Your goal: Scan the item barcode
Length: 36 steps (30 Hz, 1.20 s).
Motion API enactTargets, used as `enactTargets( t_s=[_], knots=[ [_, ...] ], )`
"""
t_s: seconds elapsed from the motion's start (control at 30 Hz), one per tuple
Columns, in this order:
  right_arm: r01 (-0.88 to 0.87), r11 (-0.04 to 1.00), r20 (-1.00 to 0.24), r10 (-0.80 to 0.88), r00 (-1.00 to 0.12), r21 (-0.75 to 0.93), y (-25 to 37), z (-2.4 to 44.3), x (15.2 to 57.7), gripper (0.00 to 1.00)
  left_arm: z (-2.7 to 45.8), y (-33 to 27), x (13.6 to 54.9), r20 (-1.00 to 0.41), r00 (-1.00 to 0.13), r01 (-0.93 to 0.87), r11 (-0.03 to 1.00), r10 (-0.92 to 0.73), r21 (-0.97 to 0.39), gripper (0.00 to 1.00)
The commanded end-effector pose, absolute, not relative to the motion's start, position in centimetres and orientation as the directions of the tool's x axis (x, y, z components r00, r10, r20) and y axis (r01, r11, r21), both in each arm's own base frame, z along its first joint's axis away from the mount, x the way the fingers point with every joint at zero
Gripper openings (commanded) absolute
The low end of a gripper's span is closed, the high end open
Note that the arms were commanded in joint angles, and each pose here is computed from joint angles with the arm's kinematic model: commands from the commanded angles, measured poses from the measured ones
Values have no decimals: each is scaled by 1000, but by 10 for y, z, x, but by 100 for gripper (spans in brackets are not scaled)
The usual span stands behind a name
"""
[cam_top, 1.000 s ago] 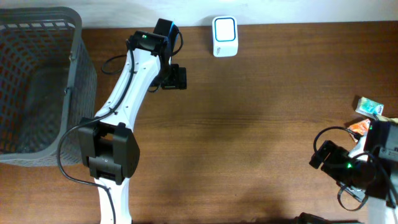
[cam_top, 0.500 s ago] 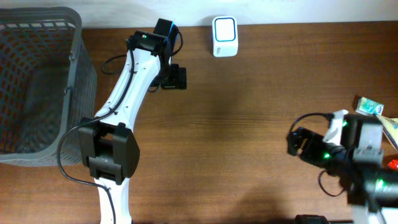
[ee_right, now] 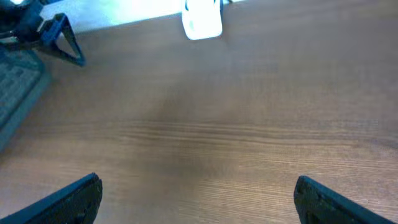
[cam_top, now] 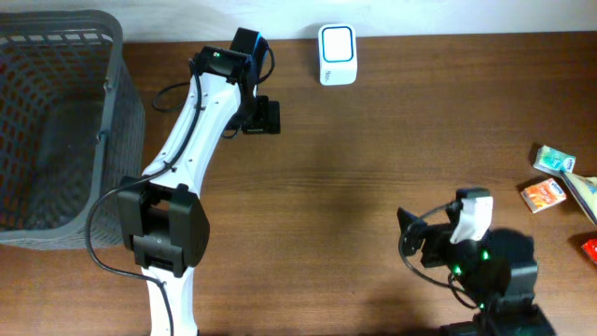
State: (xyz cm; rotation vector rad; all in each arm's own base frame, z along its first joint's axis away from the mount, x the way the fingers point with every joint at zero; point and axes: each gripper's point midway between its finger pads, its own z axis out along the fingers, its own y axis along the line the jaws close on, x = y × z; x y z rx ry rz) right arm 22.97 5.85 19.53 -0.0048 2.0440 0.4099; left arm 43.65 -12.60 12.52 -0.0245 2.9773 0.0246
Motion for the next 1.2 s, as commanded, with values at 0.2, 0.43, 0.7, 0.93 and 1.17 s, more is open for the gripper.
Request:
enactTargets(
  t_s=[0.2,0.43,0.7,0.93,1.17],
  knots=[
    [-212,947,-951,185,-246,239,51,194,227,98,137,-125,435,-186,-982,-29,1000,-28,3,99],
    [-146,964,-966,195,-168,220,36,188,228,98,137,-125,435,-186,-982,-29,1000,-28,3,99],
    [-116,987,-988,92,-126,107,28,192,228,98,137,-125,435,-186,-982,-29,1000,-28,3,99],
    [-101,993,-995,50,-85,58,23,196,231,98,137,-125,435,-186,-982,-29,1000,-28,3,99],
    [-95,994,-998,54,-30,57,21,189,240,98,137,-125,435,-186,-982,-29,1000,-28,3,99]
  ],
)
